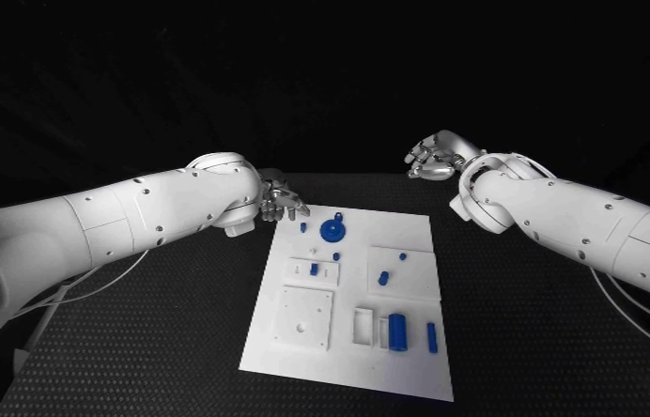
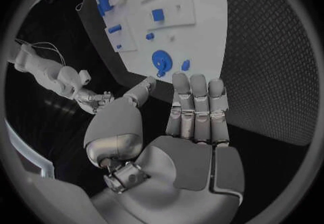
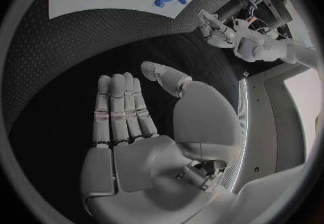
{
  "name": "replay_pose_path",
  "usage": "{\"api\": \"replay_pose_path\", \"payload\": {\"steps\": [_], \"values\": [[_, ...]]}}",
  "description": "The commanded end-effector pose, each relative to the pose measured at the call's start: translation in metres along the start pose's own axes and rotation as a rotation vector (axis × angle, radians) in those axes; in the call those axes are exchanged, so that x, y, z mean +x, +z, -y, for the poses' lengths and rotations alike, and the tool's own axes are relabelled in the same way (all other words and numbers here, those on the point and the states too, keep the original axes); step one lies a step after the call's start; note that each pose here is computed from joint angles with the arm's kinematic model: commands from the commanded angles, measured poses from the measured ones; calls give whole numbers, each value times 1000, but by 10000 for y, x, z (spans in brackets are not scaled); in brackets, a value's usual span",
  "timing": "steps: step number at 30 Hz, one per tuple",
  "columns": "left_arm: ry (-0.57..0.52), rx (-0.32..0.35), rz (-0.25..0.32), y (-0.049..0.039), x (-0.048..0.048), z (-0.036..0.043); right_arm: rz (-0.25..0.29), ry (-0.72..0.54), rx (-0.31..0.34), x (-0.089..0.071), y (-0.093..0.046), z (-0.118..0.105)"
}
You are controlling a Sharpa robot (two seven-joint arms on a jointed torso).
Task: Assemble the parts on the task board
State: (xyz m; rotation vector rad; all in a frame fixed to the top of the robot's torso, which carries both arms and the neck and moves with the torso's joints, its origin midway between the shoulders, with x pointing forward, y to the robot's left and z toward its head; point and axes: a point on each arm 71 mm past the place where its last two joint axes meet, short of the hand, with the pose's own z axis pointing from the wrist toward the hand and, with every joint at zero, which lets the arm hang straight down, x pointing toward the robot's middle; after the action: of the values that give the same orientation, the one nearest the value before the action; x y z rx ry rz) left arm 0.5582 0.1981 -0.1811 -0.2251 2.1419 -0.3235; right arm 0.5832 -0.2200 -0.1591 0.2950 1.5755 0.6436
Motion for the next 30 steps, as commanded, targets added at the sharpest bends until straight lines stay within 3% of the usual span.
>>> {"api": "replay_pose_path", "payload": {"steps": [1, 8, 11, 16, 30], "values": [[1, 11, 50, 70, -90, 32, -12, 3, -11, 20, -5, -6], [30, -10, 50, 227, -136, 105, -14, 6, -19, 45, -4, -33], [35, -23, 38, 297, -88, 95, -15, 7, -21, 51, -5, -41], [89, -33, 83, 380, -28, 56, -22, 7, -18, 58, -5, -41], [98, -63, 42, 470, -6, 19, -22, 8, -23, 72, 0, -65]]}}
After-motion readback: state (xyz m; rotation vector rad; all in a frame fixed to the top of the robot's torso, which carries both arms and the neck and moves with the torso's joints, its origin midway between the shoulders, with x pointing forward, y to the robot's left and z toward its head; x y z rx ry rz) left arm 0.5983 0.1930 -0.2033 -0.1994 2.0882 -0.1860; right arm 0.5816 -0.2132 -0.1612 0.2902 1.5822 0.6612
